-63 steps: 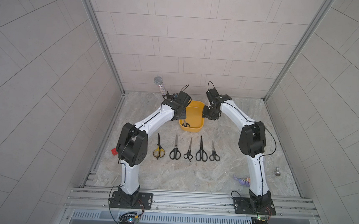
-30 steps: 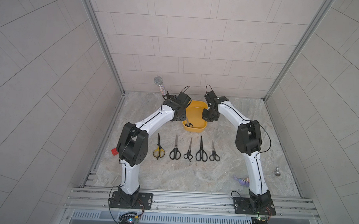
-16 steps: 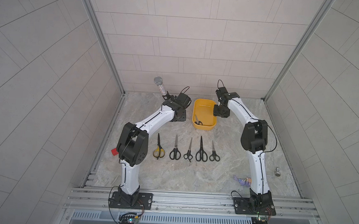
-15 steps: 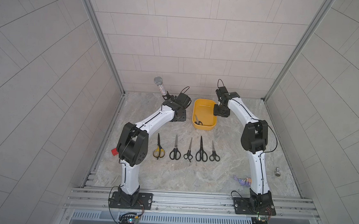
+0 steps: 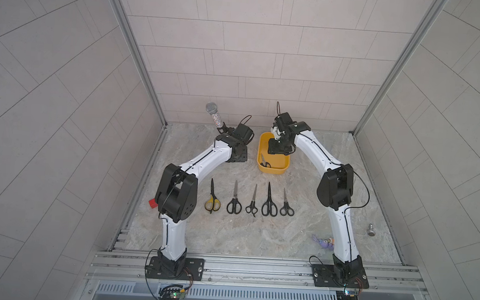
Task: Take the scissors out of the storage box
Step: Pick up the scissors from the storage box.
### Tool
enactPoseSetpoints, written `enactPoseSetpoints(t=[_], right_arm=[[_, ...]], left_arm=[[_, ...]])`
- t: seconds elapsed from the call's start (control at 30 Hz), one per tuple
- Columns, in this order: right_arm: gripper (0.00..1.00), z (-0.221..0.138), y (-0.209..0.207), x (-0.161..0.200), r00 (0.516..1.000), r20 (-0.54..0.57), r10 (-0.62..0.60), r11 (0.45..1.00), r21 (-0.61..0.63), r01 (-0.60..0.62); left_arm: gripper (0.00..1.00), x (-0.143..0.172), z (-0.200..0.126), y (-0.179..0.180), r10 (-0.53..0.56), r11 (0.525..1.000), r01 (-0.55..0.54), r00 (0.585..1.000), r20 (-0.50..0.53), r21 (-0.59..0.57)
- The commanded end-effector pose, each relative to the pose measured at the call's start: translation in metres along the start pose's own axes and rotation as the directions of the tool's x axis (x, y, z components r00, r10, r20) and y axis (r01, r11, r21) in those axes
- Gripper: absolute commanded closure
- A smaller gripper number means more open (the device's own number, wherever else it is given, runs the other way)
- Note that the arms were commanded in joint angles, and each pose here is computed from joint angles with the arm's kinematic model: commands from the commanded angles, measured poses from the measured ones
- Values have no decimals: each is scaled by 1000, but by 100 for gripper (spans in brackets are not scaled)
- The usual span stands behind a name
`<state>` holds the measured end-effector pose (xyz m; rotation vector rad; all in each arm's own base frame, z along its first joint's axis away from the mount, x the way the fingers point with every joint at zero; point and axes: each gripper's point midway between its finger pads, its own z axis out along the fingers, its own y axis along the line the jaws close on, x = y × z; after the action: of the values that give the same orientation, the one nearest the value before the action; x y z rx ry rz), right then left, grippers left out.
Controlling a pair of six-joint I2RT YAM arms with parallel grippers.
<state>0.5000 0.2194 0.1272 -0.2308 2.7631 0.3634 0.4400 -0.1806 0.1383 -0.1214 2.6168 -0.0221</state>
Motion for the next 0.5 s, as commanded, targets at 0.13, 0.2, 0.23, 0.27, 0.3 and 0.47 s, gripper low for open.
enactPoseSetpoints(t=[0.13,0.2,0.23,0.27,0.3,0.47], right_arm=[[54,37,2,23,994,-98,-53,999,5,54],[54,42,5,24,993,-98,-69,997,21,71],[54,45,6,25,992,-100,-79,996,34,83],[54,47,7,26,991,-103,-86,995,45,91],[54,49,7,28,990,-109,-92,993,60,98],[55,63,-4,37,987,-149,-65,990,114,82]], left_arm=[[58,0,-16,9,5,1000,-5,1000,11,1],[58,1,-17,9,8,1000,-8,1000,11,1],[58,1,-18,11,7,1000,-7,1000,12,0],[58,2,-18,11,8,1000,-8,1000,10,0],[58,2,-18,12,5,1000,-5,1000,10,0],[58,1,-22,14,2,1000,-2,1000,19,3]])
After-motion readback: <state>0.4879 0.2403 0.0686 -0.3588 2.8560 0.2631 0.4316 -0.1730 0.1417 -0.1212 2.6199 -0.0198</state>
